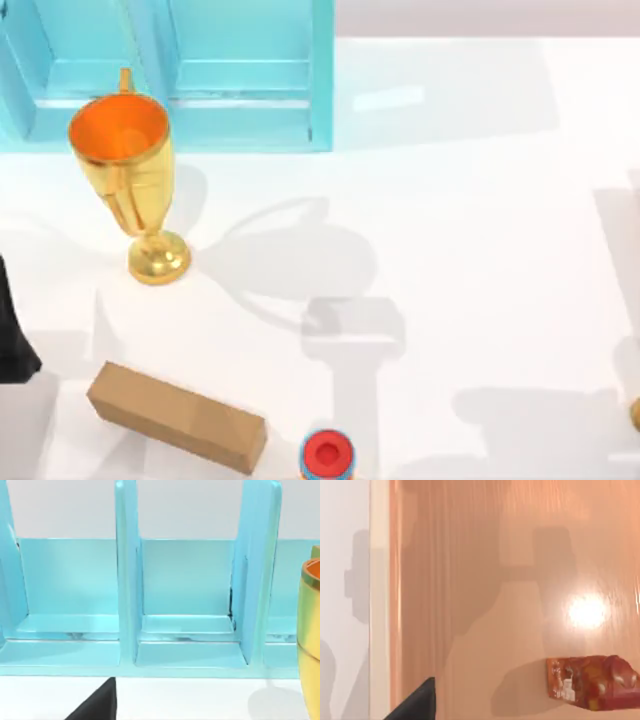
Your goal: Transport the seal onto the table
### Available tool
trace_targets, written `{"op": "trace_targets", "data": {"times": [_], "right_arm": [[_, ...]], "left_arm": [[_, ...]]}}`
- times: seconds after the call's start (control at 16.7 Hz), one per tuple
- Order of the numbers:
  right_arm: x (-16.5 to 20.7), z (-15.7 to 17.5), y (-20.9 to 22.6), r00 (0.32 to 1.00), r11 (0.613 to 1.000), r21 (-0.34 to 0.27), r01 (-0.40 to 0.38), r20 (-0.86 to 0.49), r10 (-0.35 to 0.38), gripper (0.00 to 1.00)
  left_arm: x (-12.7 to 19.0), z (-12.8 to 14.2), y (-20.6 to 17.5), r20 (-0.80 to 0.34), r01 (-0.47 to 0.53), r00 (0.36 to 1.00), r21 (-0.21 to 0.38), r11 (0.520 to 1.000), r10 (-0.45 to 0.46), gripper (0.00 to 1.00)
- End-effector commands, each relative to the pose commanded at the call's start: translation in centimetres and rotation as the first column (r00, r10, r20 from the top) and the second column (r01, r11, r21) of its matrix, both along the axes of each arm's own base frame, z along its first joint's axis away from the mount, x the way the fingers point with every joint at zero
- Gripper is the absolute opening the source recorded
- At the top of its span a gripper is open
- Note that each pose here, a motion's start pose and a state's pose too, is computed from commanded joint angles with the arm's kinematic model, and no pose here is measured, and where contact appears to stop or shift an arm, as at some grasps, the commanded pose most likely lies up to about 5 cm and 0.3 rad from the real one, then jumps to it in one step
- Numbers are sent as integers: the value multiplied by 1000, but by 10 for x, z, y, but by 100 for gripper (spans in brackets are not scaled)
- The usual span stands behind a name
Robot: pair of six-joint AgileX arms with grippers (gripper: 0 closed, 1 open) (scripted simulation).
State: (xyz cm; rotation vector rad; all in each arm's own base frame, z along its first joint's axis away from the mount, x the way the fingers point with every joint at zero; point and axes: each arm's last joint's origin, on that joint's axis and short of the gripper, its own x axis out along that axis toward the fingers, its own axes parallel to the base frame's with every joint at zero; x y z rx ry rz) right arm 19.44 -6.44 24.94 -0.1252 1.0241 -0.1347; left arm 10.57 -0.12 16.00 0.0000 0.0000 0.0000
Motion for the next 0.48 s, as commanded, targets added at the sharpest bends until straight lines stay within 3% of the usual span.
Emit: {"op": "trace_targets", "data": {"times": [0.24,0.48], "right_arm": [[39,-1,-38,959,998,68,19,-283,1,100],[66,-13,-71,886,989,145,42,-463,30,100]], "left_arm": [[0,0,0,0,0,1000,0,1000,0,100],[0,0,0,0,0,1000,0,1000,0,100]]}}
